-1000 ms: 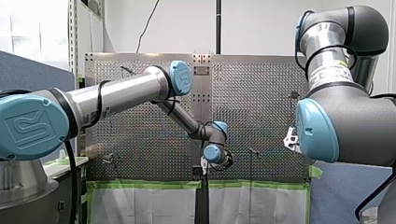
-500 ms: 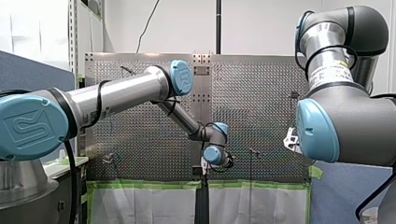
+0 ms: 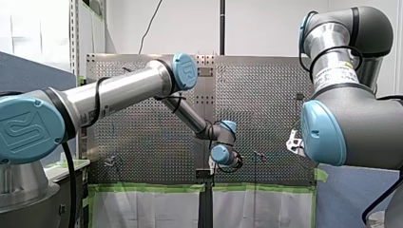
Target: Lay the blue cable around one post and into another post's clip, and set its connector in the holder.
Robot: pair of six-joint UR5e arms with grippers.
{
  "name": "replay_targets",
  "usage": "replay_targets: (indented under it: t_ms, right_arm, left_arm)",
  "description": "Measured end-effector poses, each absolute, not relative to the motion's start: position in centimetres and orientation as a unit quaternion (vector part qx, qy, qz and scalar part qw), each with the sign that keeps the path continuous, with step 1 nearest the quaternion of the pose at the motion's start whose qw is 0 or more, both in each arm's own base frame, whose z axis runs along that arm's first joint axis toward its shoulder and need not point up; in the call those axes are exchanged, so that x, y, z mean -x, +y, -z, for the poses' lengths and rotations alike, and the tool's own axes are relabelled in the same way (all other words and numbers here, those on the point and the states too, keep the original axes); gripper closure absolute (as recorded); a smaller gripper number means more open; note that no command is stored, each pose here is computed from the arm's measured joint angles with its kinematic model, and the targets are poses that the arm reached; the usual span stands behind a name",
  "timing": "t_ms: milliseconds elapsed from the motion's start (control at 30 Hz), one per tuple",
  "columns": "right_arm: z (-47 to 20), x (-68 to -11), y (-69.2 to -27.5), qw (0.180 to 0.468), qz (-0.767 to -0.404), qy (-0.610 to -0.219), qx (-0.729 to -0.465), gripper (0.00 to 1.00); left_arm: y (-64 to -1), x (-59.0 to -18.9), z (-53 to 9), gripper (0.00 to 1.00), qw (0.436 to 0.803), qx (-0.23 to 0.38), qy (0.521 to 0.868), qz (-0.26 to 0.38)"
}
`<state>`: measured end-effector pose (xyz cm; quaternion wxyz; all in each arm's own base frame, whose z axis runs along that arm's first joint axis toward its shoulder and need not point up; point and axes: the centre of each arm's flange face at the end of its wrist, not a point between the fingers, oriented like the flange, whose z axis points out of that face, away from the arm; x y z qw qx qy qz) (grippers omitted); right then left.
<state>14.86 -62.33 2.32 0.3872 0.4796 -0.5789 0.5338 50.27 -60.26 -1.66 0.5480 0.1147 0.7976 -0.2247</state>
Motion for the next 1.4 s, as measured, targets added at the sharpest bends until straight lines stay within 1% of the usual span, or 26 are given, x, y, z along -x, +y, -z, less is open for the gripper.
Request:
replay_targets:
  t_ms: [167, 400, 600, 800, 1133, 1400]
  right_arm:
    - [-2.4, -16.3, -62.2, 0.377, -0.542, -0.566, -0.494, 1.0]
    - [-2.4, -17.3, -61.9, 0.369, -0.545, -0.563, -0.5, 1.0]
    - [-2.4, -17.4, -61.9, 0.367, -0.545, -0.563, -0.5, 1.0]
    - [-2.3, -17.4, -61.8, 0.366, -0.545, -0.564, -0.501, 1.0]
    - [-2.3, -17.4, -61.8, 0.365, -0.545, -0.565, -0.501, 1.0]
    - [-2.3, -17.4, -61.8, 0.365, -0.546, -0.565, -0.5, 1.0]
  left_arm:
    - [-60.6, -49.2, -0.4, 0.0, 0.556, -0.118, 0.788, 0.236]
    - [-60.2, -47.8, -2.3, 0.0, 0.556, -0.124, 0.787, 0.237]
    - [-59.7, -46.2, -1.3, 0.0, 0.543, -0.129, 0.795, 0.237]
    - [-59.4, -44.9, 0.2, 0.0, 0.53, -0.128, 0.798, 0.258]
    - [-60.4, -44.3, 0.2, 0.0, 0.541, -0.128, 0.781, 0.284]
    - [-60.5, -44.3, 0.1, 0.0, 0.544, -0.125, 0.779, 0.285]
